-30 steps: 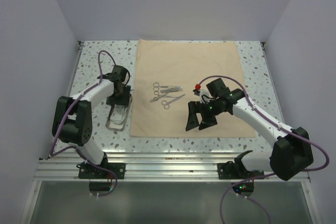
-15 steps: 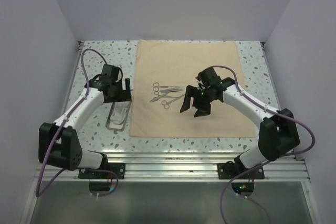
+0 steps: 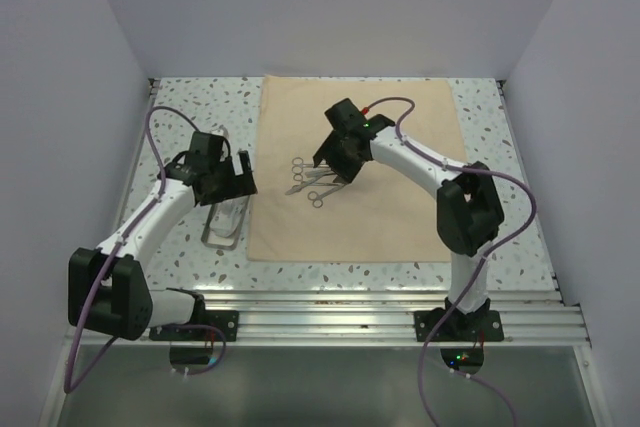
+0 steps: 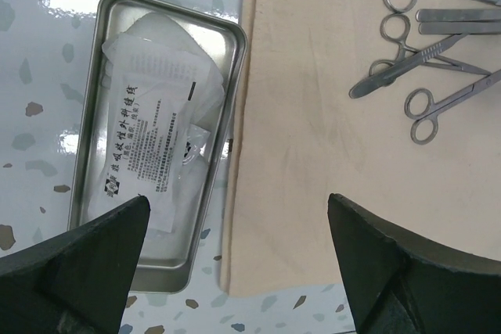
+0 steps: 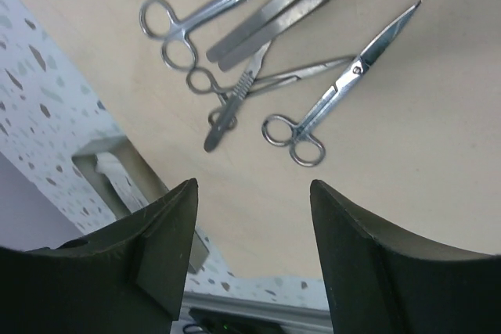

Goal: Prepare the surgical pack

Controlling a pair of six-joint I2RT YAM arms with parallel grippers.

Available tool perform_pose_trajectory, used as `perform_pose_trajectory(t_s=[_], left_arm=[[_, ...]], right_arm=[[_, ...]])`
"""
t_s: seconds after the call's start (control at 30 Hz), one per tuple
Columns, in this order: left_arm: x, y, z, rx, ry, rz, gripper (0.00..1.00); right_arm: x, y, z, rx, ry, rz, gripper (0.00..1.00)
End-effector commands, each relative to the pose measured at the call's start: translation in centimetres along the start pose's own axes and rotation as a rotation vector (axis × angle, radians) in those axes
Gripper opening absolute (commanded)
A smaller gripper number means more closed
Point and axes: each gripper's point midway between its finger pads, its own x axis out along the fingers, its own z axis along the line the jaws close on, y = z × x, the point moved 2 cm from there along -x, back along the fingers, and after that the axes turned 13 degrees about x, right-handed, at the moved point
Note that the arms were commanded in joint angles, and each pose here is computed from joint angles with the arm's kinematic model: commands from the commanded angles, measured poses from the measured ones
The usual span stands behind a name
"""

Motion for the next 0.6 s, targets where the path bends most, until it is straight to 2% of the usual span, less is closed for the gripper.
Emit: perform_pose_trajectory(t_s=[0.0, 0.27, 0.57], left_arm=[[0.1, -0.6, 0.2, -0.042, -0.013, -0.012, 1.00], [-0.7, 0.2, -0.3, -0.008, 0.053, -0.098, 1.00], [-1.3, 0.2, -0.3, 0.066, 0.069, -0.117, 1.00]], right_arm=[[1.7, -2.4, 0.3, 0.172, 0.084, -0.174, 0.62], [5.2, -3.9, 0.8, 0.240, 0.165, -0.264, 0.54], [8.0, -4.4, 0.2, 0.273, 0.219, -0.306, 0.50]])
